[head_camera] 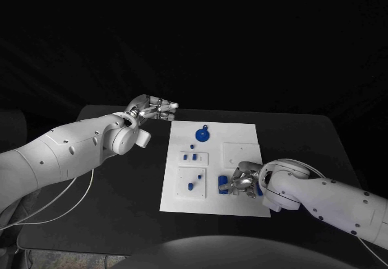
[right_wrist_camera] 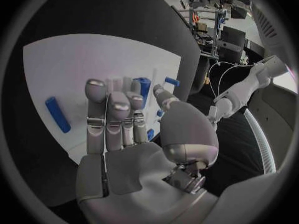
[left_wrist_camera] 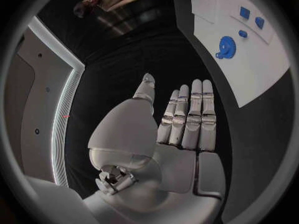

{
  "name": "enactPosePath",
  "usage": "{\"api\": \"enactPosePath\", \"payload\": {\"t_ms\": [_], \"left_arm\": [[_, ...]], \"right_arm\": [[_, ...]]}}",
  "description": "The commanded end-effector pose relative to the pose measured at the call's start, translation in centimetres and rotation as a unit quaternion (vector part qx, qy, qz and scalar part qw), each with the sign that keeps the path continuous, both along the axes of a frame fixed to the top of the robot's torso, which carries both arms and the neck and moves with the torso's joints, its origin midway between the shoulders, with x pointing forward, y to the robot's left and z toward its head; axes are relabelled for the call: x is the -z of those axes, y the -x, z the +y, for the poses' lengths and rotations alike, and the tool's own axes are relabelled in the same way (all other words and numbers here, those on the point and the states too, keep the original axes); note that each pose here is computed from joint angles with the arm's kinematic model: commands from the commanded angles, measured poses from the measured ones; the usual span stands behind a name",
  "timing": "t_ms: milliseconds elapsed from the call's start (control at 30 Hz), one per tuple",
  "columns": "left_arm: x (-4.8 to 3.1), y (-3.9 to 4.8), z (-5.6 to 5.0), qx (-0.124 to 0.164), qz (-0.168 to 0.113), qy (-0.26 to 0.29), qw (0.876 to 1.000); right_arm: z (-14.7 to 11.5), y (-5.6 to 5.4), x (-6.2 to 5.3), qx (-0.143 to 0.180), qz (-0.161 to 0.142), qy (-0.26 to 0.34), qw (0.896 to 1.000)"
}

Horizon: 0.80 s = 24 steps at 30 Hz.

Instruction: Assemble the parts on the task board

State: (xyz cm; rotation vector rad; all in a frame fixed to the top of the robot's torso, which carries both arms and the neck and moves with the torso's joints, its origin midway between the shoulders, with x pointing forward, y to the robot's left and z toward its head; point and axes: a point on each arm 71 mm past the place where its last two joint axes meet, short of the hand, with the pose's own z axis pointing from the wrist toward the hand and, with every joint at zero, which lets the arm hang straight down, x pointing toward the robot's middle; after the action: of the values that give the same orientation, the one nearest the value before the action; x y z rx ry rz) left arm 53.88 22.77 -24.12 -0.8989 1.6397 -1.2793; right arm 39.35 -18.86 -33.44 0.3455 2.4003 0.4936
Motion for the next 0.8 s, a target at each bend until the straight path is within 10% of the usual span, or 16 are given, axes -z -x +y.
{"api": "enactPosePath", "payload": {"t_ms": [33,800], "left_arm": [[-0.06,0.03,-0.1,0.005,-0.001,0.005,1.0],[-0.01,0.06,-0.1,0.006,0.001,0.004,1.0]], "right_arm": [[0.4,0.3,-0.1,-0.022,0.01,-0.02,1.0],[-0.7,0.8,0.6,-0.024,0.027,0.02,0.999]]}}
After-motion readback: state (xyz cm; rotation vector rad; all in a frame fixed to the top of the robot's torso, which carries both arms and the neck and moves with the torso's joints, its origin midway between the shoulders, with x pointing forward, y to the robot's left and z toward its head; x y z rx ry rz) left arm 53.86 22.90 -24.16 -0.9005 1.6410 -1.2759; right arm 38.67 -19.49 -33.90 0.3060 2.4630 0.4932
